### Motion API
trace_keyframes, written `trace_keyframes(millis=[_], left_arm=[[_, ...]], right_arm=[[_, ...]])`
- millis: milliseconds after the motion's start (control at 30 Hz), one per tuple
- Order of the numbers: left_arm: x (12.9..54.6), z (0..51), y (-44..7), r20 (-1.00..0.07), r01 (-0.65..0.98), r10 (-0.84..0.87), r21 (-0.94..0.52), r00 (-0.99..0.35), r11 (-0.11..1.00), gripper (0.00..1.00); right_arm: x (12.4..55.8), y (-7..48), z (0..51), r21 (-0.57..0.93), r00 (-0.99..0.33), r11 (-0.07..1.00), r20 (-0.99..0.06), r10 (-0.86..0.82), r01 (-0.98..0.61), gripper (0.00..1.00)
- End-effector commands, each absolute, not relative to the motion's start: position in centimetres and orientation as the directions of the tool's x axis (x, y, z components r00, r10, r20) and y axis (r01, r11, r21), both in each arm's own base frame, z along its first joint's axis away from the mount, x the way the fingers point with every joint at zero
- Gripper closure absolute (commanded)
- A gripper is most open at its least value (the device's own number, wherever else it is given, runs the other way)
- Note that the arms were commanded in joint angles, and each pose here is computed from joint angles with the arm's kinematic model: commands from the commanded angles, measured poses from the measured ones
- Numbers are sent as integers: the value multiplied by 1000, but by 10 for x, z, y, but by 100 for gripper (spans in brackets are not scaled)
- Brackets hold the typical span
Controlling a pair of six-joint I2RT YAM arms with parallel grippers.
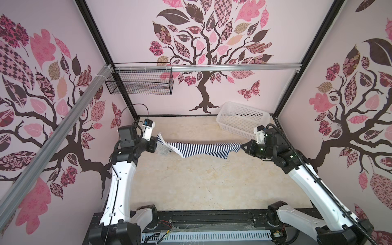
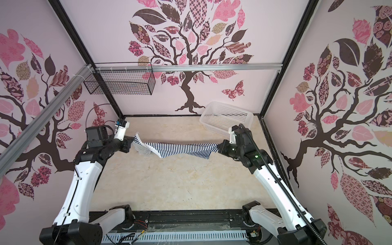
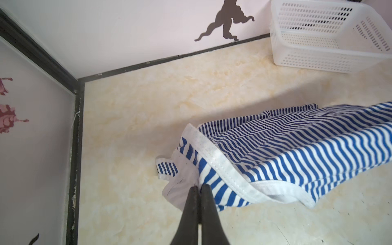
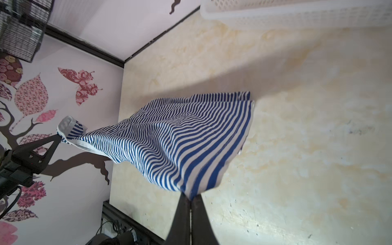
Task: Fold and stack the tank tops
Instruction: 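Lift the tank top with both grippers and stretch it out between them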
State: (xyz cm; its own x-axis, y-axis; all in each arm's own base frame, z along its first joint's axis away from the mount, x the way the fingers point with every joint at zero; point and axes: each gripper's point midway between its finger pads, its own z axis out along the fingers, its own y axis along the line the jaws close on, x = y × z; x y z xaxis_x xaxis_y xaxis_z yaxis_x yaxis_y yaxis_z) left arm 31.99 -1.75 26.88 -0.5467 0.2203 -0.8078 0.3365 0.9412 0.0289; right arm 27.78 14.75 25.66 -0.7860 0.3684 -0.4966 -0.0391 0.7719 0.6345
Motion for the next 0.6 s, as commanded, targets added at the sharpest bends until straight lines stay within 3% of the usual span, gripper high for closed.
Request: trace_keyframes(millis=[0,400,567], left_arm=[[307,281,-22,-829,362,252,66,-499,930,100],[279,411,-20,-917,286,225,130,-329,949,100],[256,442,-27,-939,292,223,144,-261,945,100]], right_arm=[[270,147,276,651,-769,757,-515,379,-63,100],[238,144,424,657,-639,701,-671,376,-278,100],[221,142,459,629,-605,698,-716,348,-342,100]])
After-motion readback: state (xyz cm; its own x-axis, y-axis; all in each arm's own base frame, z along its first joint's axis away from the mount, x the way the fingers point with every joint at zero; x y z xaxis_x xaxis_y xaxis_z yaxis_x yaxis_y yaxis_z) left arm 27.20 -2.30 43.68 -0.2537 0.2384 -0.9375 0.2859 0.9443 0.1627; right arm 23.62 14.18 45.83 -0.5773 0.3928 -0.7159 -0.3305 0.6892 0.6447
